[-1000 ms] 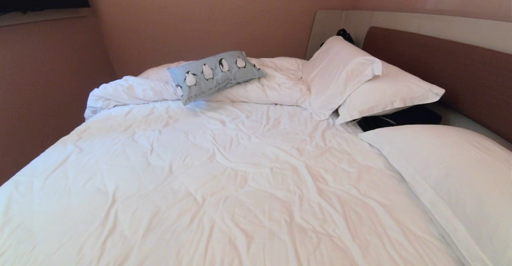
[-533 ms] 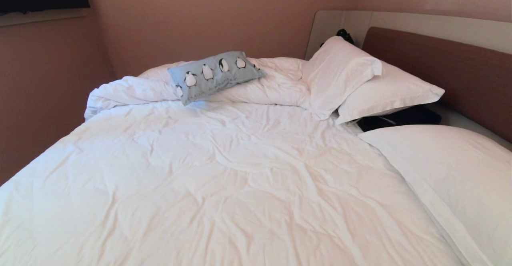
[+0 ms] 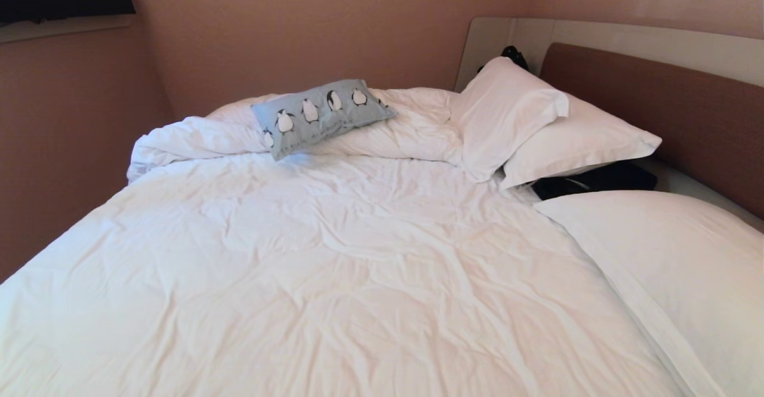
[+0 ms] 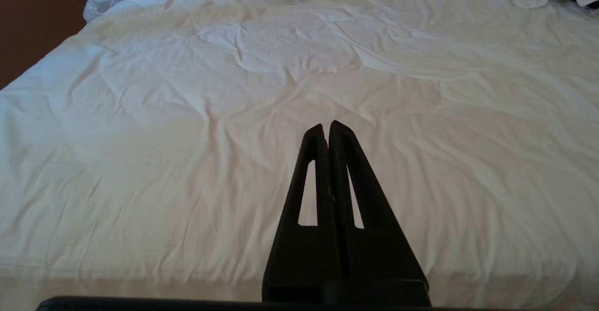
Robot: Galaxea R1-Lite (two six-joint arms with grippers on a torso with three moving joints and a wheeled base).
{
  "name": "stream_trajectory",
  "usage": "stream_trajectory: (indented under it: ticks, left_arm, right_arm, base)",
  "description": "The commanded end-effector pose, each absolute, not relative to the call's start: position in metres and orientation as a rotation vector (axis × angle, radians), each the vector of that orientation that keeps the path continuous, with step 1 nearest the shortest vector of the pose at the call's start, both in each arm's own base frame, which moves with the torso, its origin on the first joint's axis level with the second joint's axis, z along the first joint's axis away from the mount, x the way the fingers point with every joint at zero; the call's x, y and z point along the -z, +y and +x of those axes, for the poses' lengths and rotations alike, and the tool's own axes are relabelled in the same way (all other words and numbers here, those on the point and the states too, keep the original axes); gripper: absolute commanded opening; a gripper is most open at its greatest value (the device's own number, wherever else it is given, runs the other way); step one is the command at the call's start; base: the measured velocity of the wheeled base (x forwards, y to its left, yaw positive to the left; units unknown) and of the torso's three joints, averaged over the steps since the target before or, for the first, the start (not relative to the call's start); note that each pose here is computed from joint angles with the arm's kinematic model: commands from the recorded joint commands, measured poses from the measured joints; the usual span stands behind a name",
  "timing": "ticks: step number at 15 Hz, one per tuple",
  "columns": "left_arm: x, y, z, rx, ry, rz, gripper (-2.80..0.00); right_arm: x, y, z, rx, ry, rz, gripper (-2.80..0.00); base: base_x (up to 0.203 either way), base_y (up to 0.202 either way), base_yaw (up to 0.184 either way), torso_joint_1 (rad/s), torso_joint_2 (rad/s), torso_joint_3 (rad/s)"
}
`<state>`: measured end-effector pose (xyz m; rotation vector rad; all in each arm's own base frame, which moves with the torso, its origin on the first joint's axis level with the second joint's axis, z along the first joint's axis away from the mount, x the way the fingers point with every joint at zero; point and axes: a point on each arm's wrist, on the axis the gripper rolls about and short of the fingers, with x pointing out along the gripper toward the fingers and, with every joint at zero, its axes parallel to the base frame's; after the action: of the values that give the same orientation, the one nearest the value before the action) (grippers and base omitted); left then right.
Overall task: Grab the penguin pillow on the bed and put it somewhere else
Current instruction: Pick up the pillow
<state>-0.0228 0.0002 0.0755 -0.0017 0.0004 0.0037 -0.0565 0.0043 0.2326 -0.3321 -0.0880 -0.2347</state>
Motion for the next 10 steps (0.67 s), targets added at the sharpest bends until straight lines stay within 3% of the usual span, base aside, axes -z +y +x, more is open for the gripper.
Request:
stream_trajectory:
  ticks: [1, 10]
  left_arm:
    - [-0.0751, 0.0002, -0.0227, -0.005, 0.002, -0.003, -2.8]
    - [-0.0753, 0.0002, -0.0227, -0.005, 0.001, -0.002, -2.8]
  right_arm:
    - [-0.2315, 0.0028, -0.055, 0.291, -0.069, -0.319, -2.8]
    - [-0.2279, 0.0033, -0.0472, 0.206, -0.065, -0.19, -2.8]
  base:
    - [0.0, 0.0, 0.0, 0.017, -0.04, -0.042]
    - [0.0, 0.0, 0.0, 0.001, 0.0, -0.002]
